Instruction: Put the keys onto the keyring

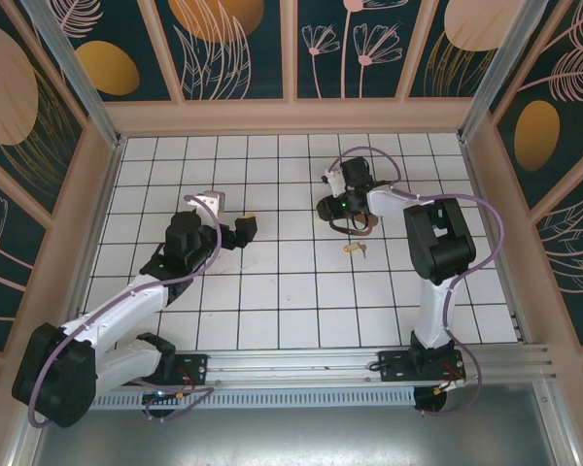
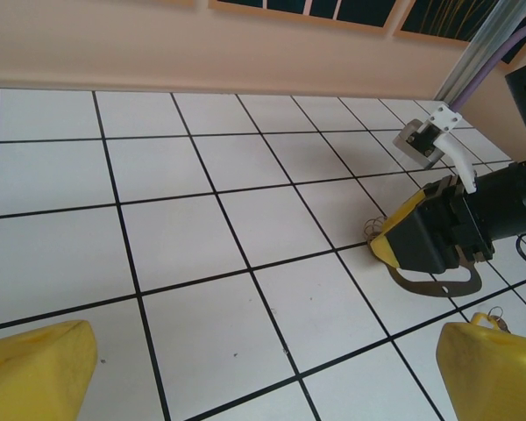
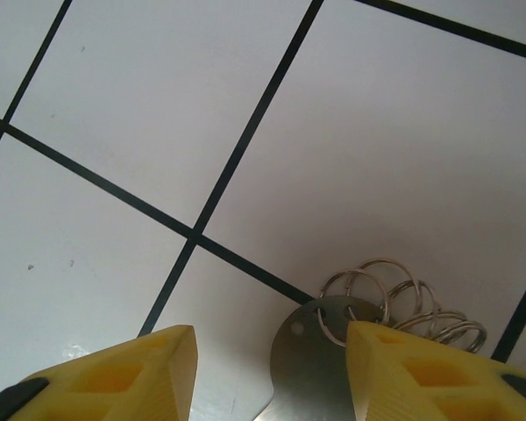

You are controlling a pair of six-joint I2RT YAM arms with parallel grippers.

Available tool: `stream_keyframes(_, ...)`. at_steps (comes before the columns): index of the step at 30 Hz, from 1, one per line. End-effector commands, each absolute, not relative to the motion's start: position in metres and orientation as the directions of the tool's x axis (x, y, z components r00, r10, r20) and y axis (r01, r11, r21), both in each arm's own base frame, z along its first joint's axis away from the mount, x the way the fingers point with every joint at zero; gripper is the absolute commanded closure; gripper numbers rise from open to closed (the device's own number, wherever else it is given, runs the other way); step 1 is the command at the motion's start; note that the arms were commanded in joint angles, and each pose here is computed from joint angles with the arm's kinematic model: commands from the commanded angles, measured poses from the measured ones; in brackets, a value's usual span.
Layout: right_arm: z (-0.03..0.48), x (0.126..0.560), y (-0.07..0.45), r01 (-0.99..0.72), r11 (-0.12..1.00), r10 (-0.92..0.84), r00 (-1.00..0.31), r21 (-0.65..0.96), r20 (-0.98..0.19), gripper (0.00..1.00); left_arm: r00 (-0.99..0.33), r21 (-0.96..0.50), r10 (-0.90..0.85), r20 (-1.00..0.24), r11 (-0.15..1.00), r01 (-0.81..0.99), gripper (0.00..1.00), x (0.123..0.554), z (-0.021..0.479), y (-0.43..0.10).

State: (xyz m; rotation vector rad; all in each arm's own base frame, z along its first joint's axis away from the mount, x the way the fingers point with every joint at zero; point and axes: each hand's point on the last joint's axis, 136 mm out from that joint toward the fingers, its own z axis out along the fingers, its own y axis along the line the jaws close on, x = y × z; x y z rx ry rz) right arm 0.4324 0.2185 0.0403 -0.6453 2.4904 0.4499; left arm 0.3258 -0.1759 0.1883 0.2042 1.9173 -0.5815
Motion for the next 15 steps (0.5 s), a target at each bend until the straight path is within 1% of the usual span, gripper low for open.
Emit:
stream_keyframes(1, 0.045, 0.437, 0.212, -0.502, 0.851, -0.335, -0.747, 0.156, -0.574, 0.51, -0.389, -0.289, -0.119, -0.914, 0.863, 0.415, 0.01, 0.325, 0.197, -0.178)
stream_keyframes(9, 0.041, 0.442, 0.201, -0.479, 0.861, -0.31, -0.76, 0.17, -0.572, 0.51, -0.378, -0.287, -0.124, -0.918, 0.863, 0.416, 0.01, 0.324, 0.201, -0.176)
stream_keyframes(15, 0.037, 0.451, 0.206, -0.482, 0.857, -0.307, -0.759, 0.179, -0.574, 0.51, -0.374, -0.288, -0.126, -0.919, 0.863, 0.416, 0.01, 0.324, 0.202, -0.176)
